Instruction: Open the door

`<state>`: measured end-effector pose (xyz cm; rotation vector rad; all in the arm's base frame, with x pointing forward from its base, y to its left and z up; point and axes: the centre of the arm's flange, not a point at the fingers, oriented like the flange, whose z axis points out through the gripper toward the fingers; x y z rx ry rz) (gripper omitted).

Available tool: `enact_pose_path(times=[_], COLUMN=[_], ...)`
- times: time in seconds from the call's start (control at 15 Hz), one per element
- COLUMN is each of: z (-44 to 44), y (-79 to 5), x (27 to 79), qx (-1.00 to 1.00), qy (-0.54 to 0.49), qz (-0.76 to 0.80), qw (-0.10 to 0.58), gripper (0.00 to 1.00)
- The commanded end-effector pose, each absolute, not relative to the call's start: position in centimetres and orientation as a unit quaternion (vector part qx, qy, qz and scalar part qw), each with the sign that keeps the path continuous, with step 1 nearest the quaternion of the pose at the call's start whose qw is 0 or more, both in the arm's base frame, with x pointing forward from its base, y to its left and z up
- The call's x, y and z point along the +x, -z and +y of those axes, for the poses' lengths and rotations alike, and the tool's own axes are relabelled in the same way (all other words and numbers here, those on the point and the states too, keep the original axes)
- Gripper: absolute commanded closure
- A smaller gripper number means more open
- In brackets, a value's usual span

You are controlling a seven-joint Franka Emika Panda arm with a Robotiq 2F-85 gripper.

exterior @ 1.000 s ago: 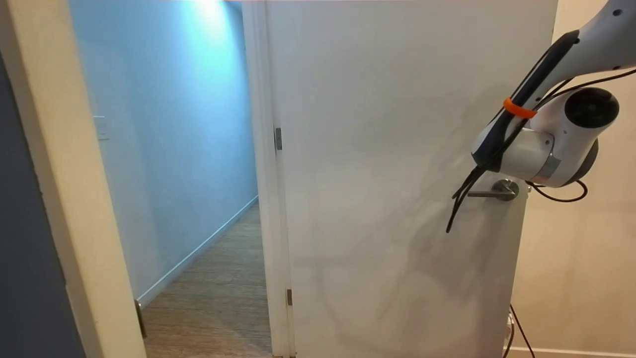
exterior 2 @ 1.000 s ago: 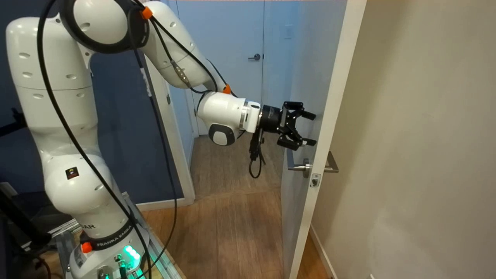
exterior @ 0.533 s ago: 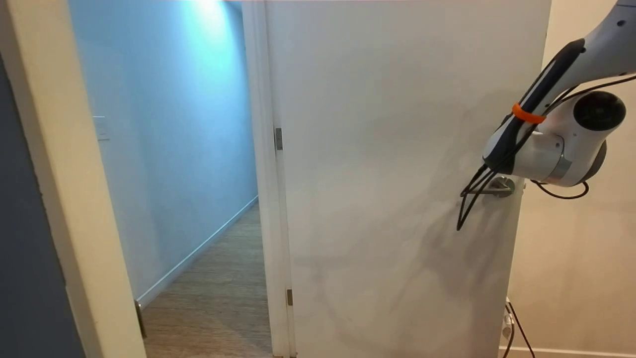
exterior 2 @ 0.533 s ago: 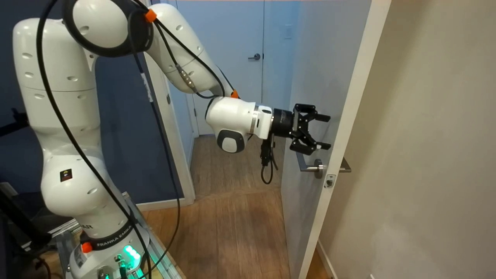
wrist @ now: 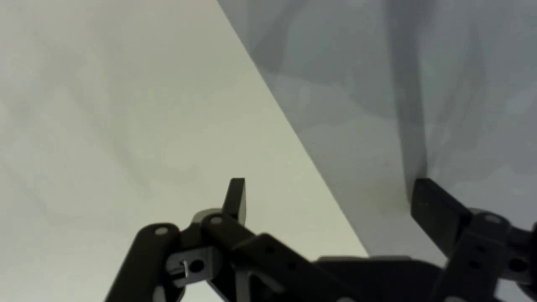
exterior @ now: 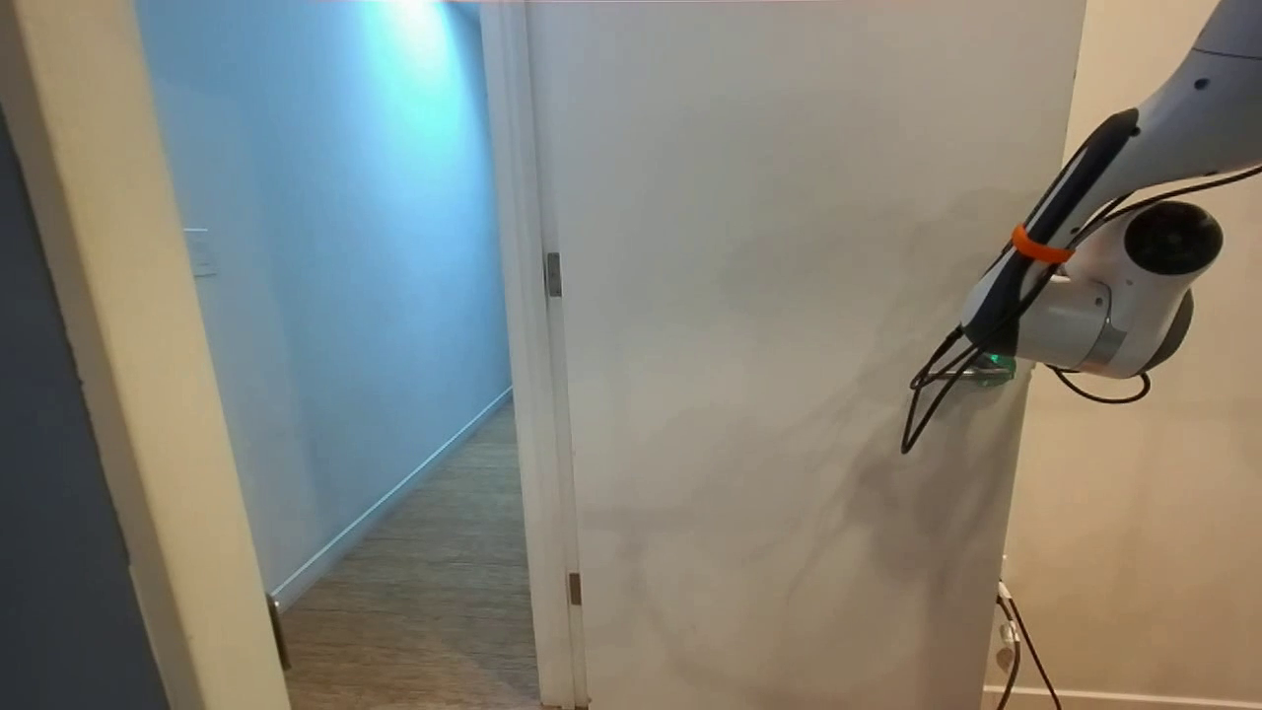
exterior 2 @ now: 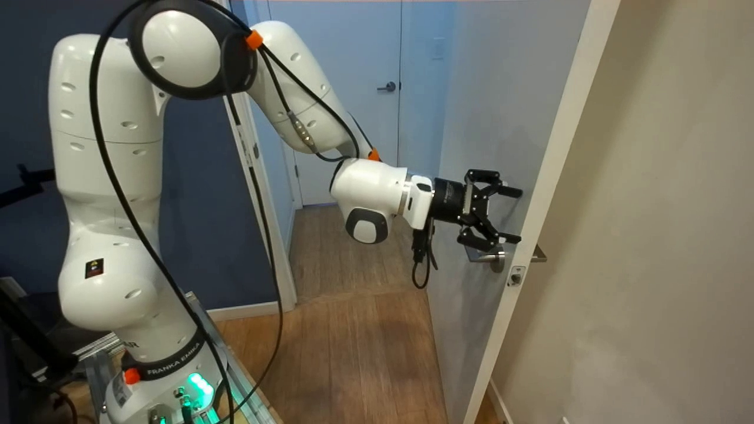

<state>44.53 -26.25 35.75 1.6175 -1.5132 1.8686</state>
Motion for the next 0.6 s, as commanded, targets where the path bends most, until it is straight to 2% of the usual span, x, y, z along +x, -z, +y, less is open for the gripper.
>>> enact_pose_path(times=[0.0,0.53], z=[-29.1,-32.3], y=[-35.2,-35.0], x=[46.5,48.5], qx=[0.534,0.531], qy=[-0.641,-0.621], qz=[-0.542,-0.571], qw=[0.099,0.085], gripper=[0.00,0.00])
